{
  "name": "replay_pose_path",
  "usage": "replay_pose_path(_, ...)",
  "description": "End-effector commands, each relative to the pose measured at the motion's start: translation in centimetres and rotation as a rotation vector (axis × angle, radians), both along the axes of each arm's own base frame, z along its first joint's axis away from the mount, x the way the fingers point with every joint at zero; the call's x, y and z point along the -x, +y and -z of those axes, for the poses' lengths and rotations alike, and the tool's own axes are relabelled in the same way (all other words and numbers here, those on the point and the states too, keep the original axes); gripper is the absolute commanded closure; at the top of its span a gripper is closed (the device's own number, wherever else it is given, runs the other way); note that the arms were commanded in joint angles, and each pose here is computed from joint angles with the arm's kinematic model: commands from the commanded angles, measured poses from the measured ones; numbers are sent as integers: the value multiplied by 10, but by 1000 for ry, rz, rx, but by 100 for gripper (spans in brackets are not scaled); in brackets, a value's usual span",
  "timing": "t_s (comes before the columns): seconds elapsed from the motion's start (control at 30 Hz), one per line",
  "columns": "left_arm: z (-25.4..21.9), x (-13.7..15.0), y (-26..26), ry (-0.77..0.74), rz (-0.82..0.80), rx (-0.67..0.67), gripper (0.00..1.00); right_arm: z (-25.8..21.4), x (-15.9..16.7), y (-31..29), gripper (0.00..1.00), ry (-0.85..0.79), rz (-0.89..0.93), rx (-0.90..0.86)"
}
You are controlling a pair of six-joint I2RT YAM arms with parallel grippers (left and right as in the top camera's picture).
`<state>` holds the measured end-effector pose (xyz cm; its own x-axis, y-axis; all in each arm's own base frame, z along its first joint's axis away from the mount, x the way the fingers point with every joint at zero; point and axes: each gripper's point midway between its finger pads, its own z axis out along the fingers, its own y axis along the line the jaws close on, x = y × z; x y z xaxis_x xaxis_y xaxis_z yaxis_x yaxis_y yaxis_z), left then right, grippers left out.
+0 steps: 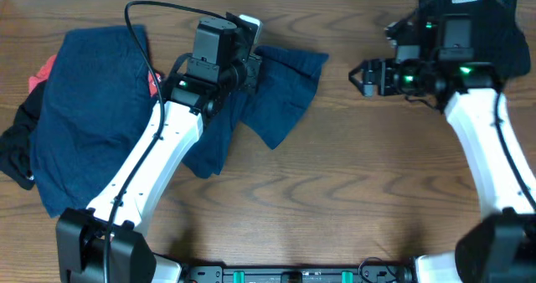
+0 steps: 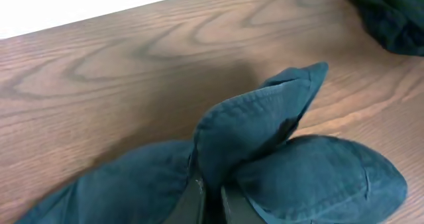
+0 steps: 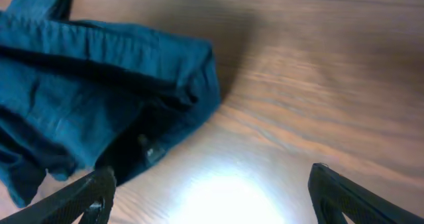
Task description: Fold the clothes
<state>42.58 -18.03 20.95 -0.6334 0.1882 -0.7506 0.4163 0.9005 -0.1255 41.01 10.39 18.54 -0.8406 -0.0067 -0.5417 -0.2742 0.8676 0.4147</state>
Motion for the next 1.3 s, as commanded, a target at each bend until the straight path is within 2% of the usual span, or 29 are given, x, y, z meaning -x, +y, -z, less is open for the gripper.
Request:
replay_pose_path(0.0, -15, 3, 1, -26, -3, 12, 94, 11, -15, 24, 7, -18, -92, -70)
replay_pose_path(0.23, -20, 15, 5, -11, -3, 7, 94, 26, -44, 59, 3, -155, -294, -225)
replay_pose_path(0.4, -27, 22, 2, -12, 19, 26, 94, 50, -55, 79, 2, -230, -409, -239)
replay_pose_path(0.57, -26, 26, 0, 7, 37, 36, 94, 62, -50, 107, 11, -252, -520, -342)
replay_pose_path(0.6, -25, 27, 0, 10, 37, 35, 94, 62, -48, 112, 15, -256, -538, -357)
replay_pose_path(0.67, -25, 27, 0, 11, 37, 34, 94, 63, -47, 118, 34, -261, -551, -359)
replay_pose_path(0.77, -25, 27, 0, 10, 36, 34, 94, 62, -46, 121, 91, -257, -551, -364)
replay_pose_path(0.8, -25, 27, 0, 11, 36, 34, 94, 61, -47, 121, 99, -251, -542, -369)
replay_pose_path(1.0, -15, 35, 3, 63, 36, 17, 91, 60, -57, 110, 99, -224, -468, -380)
replay_pose_path(1.03, -12, 38, 4, 80, 35, 12, 84, 62, -60, 107, 99, -215, -445, -372)
replay_pose_path(1.1, -6, 44, 5, 112, 37, 1, 53, 68, -67, 101, 99, -193, -384, -340)
replay_pose_path(1.13, -4, 48, 4, 127, 42, -5, 44, 70, -69, 99, 99, -189, -367, -328)
replay_pose_path(1.23, 0, 58, -3, 147, 79, -25, 4, 74, -73, 97, 99, -189, -340, -294)
replay_pose_path(1.27, -1, 62, -7, 148, 92, -27, 2, 77, -76, 95, 99, -181, -313, -277)
